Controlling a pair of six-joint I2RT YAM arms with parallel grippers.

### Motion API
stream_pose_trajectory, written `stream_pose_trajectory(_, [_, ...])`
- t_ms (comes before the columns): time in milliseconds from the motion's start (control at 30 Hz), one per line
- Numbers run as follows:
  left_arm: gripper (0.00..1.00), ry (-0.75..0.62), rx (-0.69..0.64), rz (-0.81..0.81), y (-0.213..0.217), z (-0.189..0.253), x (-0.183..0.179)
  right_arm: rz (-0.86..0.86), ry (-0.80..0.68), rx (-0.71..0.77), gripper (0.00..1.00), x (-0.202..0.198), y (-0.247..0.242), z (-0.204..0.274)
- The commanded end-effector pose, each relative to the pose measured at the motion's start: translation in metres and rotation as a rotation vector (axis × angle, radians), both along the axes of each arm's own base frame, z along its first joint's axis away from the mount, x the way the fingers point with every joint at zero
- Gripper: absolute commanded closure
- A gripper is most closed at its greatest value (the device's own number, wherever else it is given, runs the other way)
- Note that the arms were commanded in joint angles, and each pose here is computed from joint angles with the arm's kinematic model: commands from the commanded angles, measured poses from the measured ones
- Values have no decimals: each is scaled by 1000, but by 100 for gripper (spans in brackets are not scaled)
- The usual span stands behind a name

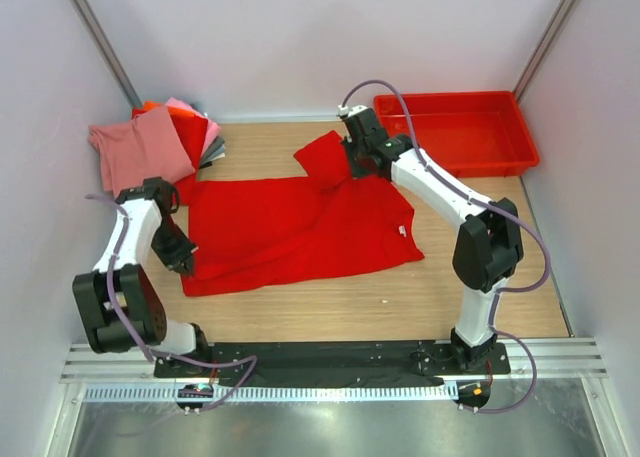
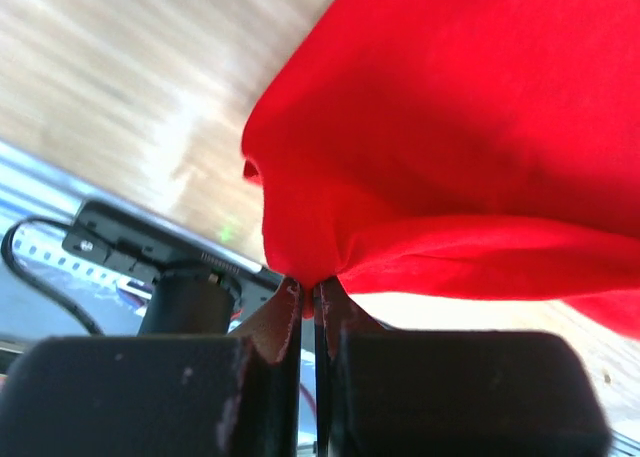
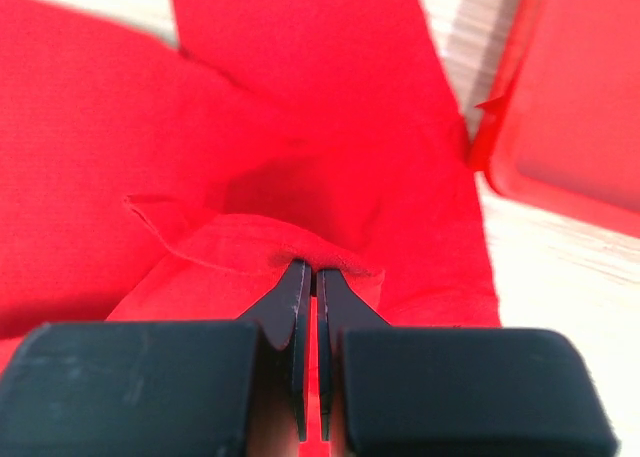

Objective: Fold and stack the t-shirts
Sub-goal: Fold the tshirt

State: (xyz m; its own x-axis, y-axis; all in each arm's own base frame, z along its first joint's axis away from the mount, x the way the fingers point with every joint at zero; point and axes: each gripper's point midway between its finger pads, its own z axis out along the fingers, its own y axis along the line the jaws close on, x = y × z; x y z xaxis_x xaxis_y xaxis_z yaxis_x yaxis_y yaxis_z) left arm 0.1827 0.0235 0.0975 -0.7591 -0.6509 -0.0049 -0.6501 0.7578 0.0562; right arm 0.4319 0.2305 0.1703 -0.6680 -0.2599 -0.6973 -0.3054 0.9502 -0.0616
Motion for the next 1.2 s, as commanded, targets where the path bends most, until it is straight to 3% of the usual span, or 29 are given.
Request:
stream_pose_trajectory(0, [100, -50, 19, -29, 10, -8, 29, -3, -96, 52, 99, 23, 5, 25])
stream_pose_trajectory(367, [100, -32, 80, -52, 28, -23, 68, -116, -99, -38, 98, 35, -29, 2])
stream_pose_trajectory(733, [100, -9, 156, -99, 36, -36, 91, -173, -96, -84, 99, 19, -52, -6])
stream_pose_trajectory(1167, [100, 2, 236, -157, 41, -43, 121, -238, -179, -60, 99, 32, -62, 7])
